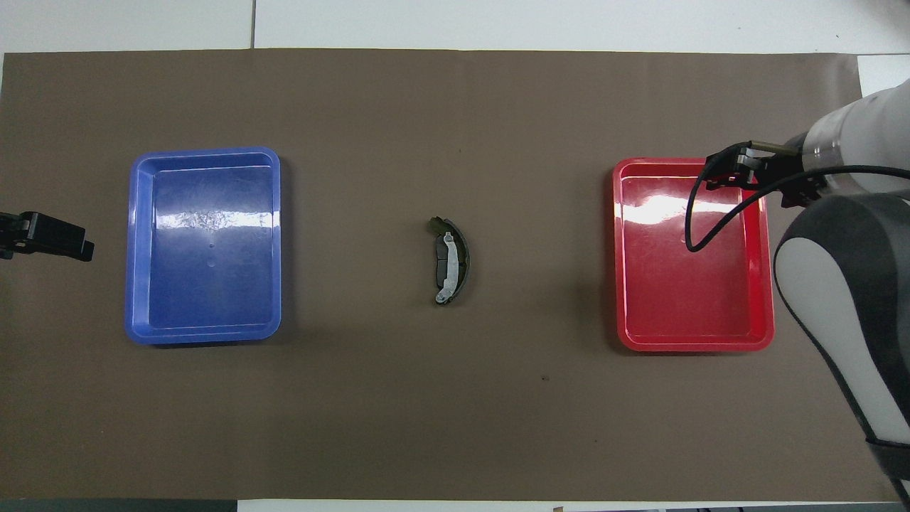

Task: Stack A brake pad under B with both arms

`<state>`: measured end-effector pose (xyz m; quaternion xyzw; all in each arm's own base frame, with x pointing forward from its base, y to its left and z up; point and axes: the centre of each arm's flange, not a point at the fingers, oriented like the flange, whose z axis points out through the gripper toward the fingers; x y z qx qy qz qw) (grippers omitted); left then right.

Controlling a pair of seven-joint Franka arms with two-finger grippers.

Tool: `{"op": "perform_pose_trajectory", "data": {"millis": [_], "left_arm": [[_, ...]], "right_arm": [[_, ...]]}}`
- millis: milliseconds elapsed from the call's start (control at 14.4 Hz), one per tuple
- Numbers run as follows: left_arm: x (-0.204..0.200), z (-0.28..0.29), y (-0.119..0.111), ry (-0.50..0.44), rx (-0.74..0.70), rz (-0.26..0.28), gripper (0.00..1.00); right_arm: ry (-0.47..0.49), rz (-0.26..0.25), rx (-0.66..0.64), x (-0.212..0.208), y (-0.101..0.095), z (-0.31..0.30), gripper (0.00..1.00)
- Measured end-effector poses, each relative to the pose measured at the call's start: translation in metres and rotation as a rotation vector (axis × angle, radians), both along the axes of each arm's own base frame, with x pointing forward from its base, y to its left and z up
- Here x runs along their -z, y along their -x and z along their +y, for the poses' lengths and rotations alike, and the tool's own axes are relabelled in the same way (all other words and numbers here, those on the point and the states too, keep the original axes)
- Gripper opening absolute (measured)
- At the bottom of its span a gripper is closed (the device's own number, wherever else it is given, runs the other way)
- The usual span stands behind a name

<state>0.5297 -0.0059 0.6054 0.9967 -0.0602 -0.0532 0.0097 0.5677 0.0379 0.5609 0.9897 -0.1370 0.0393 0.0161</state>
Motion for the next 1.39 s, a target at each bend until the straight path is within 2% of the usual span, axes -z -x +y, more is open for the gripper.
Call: {"op": "perform_pose_trajectory", "data": {"millis": [277, 486, 971, 1387], "left_arm": [[0.000, 0.000, 0.000, 0.000, 0.000, 0.000, 0.99], [0.000, 0.000, 0.000, 0.000, 0.000, 0.000, 0.99], [0.000, 0.000, 0.000, 0.000, 0.000, 0.000, 0.99], [0.000, 0.000, 0.000, 0.000, 0.000, 0.000, 0.99]], "right_arm": [[0.003, 0.076, -0.013, -0.034, 0.026, -0.037, 1.00], [-0.003, 0.111, -0.040, -0.065, 0.035, -0.057, 1.00], [-0.018, 0.143, -0.042, -0.060, 0.030, -0.064, 1.00], [-0.018, 0.140, -0.058, -0.063, 0.030, -0.056, 1.00]]}}
